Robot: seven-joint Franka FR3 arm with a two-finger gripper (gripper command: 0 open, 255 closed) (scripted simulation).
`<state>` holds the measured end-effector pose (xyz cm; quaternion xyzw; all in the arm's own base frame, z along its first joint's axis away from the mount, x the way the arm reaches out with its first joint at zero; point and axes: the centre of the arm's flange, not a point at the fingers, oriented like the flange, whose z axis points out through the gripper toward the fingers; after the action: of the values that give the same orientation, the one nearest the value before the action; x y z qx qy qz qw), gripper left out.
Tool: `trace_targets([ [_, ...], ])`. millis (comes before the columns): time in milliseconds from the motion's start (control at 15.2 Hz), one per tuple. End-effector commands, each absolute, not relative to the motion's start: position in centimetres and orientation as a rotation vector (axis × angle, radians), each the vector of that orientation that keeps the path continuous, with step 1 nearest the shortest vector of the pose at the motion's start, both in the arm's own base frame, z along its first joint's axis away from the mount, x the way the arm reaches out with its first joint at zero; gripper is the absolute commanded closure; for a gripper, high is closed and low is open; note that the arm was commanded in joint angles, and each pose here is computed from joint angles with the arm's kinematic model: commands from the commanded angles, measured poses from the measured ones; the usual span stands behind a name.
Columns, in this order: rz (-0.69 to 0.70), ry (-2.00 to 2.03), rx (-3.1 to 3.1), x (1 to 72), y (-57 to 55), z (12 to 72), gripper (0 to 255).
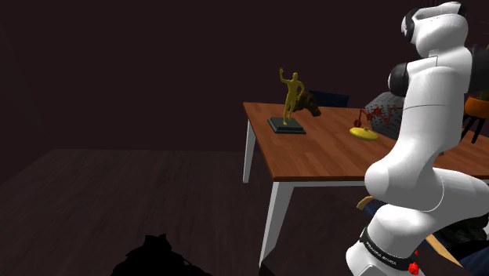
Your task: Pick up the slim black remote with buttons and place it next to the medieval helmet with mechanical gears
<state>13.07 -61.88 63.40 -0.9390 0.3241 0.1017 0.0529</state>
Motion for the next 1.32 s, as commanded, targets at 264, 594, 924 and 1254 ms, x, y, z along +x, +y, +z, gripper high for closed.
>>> trace_targets([
  [264,0.309,0.985,-2.856,13.0,-62.0,60.3,255],
  [594,0.309,0.985,-2.856,13.0,-62.0,57.7,255],
  [924,0.309,0.985,-2.856,13.0,-62.0,55.1,255],
  [1254,0.309,0.985,-2.856,13.0,-62.0,52.4,255],
])
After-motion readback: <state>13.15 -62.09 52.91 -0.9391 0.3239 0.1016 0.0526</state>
